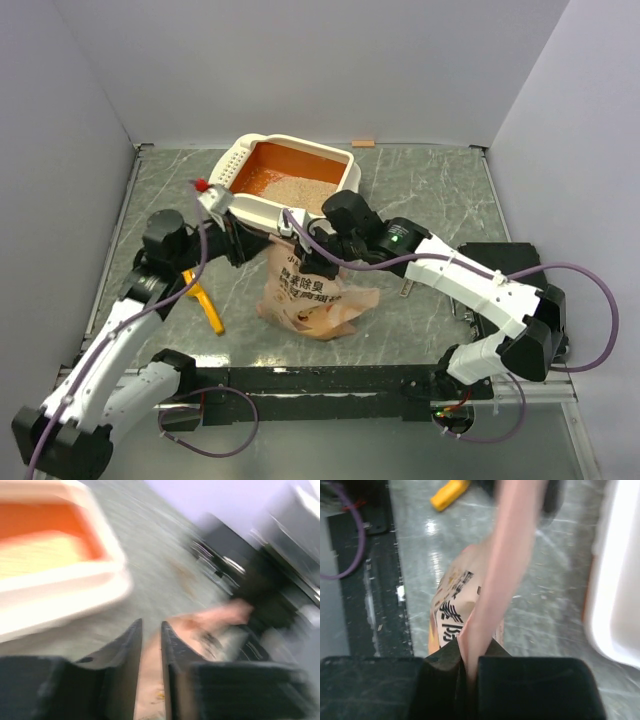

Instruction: Fill the litter box with clean litter

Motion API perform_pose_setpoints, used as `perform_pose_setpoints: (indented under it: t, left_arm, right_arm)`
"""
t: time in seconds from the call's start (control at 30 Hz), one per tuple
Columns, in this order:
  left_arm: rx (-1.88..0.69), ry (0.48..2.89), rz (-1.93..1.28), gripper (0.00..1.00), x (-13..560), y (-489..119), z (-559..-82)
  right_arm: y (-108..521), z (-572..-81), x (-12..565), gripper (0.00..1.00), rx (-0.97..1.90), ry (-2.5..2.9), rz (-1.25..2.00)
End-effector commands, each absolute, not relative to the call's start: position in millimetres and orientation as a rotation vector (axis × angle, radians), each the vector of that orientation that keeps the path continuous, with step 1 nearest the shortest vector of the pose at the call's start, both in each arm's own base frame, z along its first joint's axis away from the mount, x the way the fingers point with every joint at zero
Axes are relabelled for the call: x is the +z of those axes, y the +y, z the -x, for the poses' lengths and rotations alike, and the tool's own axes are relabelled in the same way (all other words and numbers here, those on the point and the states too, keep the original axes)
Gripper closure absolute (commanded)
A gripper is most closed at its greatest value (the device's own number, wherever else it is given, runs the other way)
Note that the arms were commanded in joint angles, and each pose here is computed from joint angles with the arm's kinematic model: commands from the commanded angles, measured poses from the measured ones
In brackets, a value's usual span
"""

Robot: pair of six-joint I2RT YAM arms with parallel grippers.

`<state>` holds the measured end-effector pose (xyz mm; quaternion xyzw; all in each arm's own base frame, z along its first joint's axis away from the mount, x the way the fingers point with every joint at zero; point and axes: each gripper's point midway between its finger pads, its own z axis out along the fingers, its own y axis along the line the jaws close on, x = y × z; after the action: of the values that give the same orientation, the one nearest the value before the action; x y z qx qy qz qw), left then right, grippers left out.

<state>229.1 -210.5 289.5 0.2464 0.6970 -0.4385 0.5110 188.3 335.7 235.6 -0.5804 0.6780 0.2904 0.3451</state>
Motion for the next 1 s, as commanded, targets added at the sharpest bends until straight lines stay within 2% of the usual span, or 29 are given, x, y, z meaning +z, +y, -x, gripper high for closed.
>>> perform_pose_setpoints:
  t: [0.0,0.1,0.17,0.33,0.43,0.47,0.53,0.57,0.63,0.7,0.8,0.97]
  left_arm:
    - [-0.524,1.527,-0.066,0.60,355.4,-108.8,-263.1]
    - [-0.405,1.415,0.105,0.52,366.2,-65.0,-240.1]
    - [-0.381,1.377,0.137,0.51,362.4,-52.1,-224.6]
    - [-0.369,1.377,0.167,0.50,339.3,-44.9,-217.2]
    - [-0.360,1.417,0.161,0.52,336.8,-46.4,-219.9]
    - [-0.354,1.430,0.164,0.52,334.1,-46.3,-222.0]
    - [-0.341,1.469,0.164,0.55,328.6,-47.0,-226.0]
    - [-0.338,1.482,0.157,0.55,326.4,-48.0,-226.9]
    - [-0.333,1.492,0.156,0.56,323.8,-47.9,-227.5]
    - [-0.338,1.489,0.155,0.55,323.3,-48.2,-226.4]
    - [-0.343,1.470,0.157,0.53,325.3,-47.5,-224.2]
    - [-0.343,1.479,0.154,0.54,324.9,-48.6,-226.1]
  right_arm:
    - [350.2,-189.5,361.7,1.00,0.704,1.462,1.329]
    - [354.3,-186.8,392.6,1.00,0.648,1.414,1.308]
    - [359.3,-186.2,412.4,1.00,0.641,1.391,1.300]
    - [382.4,-167.7,420.8,1.00,0.643,1.360,1.380]
    - [410.0,-167.4,395.0,1.00,0.687,1.391,1.402]
    - [421.9,-171.1,358.1,1.00,0.666,1.457,1.442]
    - [438.4,-181.5,326.2,1.00,0.634,1.517,1.427]
    - [446.8,-185.4,284.2,1.00,0.603,1.594,1.465]
    - [456.8,-188.1,243.5,1.00,0.575,1.673,1.486]
    - [459.0,-189.4,231.5,1.00,0.540,1.697,1.477]
    - [457.7,-198.0,244.3,1.00,0.493,1.677,1.417]
    - [441.9,-217.2,309.2,1.00,0.390,1.593,1.298]
